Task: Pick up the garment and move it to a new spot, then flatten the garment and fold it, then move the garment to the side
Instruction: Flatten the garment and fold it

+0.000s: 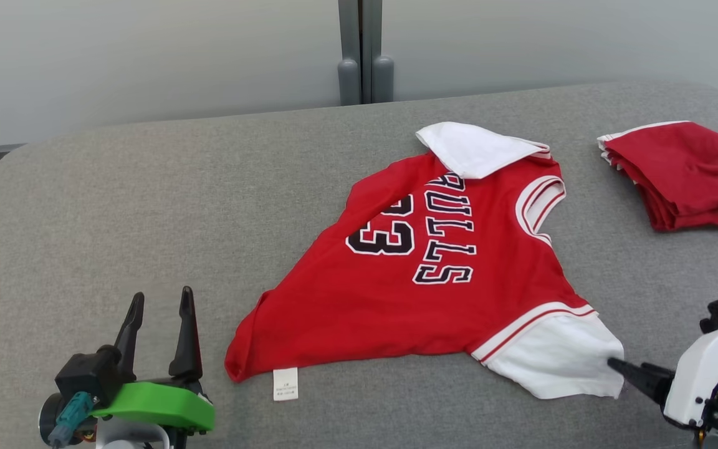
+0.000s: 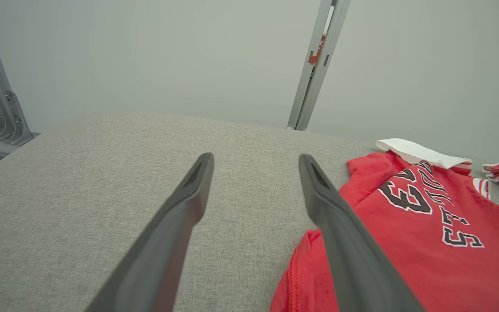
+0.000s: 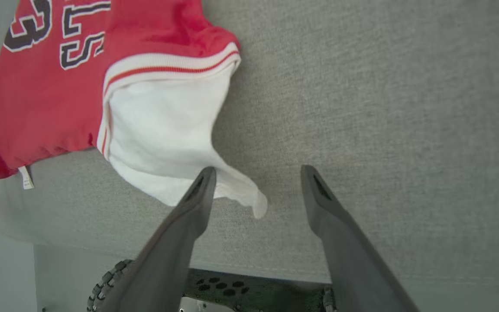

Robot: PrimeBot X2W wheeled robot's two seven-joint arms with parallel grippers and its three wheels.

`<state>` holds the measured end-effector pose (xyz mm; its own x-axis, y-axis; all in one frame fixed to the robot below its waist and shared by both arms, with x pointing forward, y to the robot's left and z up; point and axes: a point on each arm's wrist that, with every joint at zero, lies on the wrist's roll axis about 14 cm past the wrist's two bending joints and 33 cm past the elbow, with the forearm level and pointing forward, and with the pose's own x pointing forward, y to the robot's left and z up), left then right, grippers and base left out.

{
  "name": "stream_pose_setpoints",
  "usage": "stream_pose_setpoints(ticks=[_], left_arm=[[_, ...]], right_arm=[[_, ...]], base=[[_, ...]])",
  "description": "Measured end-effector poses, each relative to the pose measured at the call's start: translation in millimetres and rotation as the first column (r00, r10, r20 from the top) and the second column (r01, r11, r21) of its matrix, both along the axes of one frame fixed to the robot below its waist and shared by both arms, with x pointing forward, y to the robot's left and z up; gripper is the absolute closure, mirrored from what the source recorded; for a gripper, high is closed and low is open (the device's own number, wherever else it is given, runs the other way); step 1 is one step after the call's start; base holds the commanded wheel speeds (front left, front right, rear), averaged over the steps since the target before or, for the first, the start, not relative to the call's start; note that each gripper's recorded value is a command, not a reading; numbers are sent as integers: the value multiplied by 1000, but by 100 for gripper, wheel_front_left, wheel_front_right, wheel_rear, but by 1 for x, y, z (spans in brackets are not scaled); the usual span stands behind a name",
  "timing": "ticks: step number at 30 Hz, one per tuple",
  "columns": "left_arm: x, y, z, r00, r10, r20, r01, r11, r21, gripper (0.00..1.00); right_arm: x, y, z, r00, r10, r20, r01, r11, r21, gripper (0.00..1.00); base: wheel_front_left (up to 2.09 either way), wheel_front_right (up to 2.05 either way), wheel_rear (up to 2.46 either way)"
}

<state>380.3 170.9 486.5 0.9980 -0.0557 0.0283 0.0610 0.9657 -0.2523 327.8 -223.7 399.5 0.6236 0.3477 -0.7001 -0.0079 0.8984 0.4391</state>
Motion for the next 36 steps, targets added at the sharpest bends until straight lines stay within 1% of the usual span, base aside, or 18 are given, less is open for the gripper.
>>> stream_pose_setpoints(ticks=[4, 7, 8, 10, 11, 13, 14, 15, 16, 17, 19, 22, 24, 26, 27, 31, 32, 36], left_arm=[[-2, 7, 1, 1000, 19, 2, -19, 1000, 2, 0], [-3, 11, 3, 1000, 29, 9, -29, 1000, 3, 0], [-3, 12, 4, 999, 32, 13, -32, 999, 2, 0], [-3, 15, 7, 999, 42, 19, -42, 999, 2, 0], [-3, 17, 8, 999, 47, 23, -47, 999, 2, 0], [-2, 19, 11, 998, 53, 33, -53, 999, 2, 0], [-3, 19, 12, 998, 54, 36, -54, 999, 2, 0], [-3, 20, 14, 998, 55, 42, -55, 998, 1, 0], [-4, 19, 16, 997, 54, 51, -54, 999, -1, 0], [-6, 19, 19, 997, 54, 57, -54, 999, -4, 0], [-6, 18, 24, 996, 51, 75, -51, 999, -7, 0], [-6, 17, 31, 994, 50, 97, -49, 999, -8, 0], [-7, 18, 33, 994, 51, 102, -50, 999, -9, 0], [-8, 18, 32, 994, 53, 100, -52, 999, -9, 0], [-9, 18, 31, 994, 54, 98, -53, 999, -9, 0], [-11, 17, 27, 995, 51, 86, -50, 999, -9, 0], [-11, 17, 27, 995, 51, 84, -50, 999, -9, 0], [-13, 19, 25, 995, 55, 80, -55, 998, -9, 0]], right_arm=[[26, -2, 24, 986, -51, 158, 54, 999, -10, 0], [43, -23, 48, 946, -106, 305, 129, 990, -55, 0], [48, -27, 56, 925, -121, 359, 153, 986, -64, 0], [54, -27, 69, 889, -142, 435, 184, 981, -56, 0], [57, -24, 77, 864, -147, 481, 193, 980, -48, 0], [63, -18, 96, 797, -168, 580, 220, 975, -20, 0], [64, -13, 103, 771, -165, 616, 221, 975, -15, 0], [65, -9, 112, 732, -175, 659, 230, 973, 2, 0], [65, -5, 116, 704, -178, 688, 236, 972, 11, 0], [64, -1, 118, 689, -160, 707, 229, 973, -4, 0], [61, 5, 125, 635, -137, 760, 235, 972, -21, 0], [58, 13, 130, 574, -115, 810, 242, 970, -34, 0], [56, 20, 129, 557, -156, 816, 251, 968, 14, 0], [55, 25, 125, 555, -164, 816, 255, 967, 21, 0], [54, 26, 122, 560, -163, 812, 256, 966, 17, 0], [52, 29, 104, 602, -123, 789, 244, 969, -35, 0], [53, 28, 103, 605, -120, 787, 246, 968, -41, 0], [59, 25, 107, 593, -118, 797, 251, 967, -45, 0]], base=[[0, 0, 0], [0, 0, 0], [0, 0, 0], [0, 0, 0], [0, 0, 0], [0, 0, 0], [0, 0, 0], [0, 0, 0], [0, 0, 0], [0, 0, 0], [0, 0, 0], [0, 0, 0], [0, 0, 0], [0, 0, 0], [0, 0, 0], [0, 0, 0], [0, 0, 0], [0, 0, 0]])
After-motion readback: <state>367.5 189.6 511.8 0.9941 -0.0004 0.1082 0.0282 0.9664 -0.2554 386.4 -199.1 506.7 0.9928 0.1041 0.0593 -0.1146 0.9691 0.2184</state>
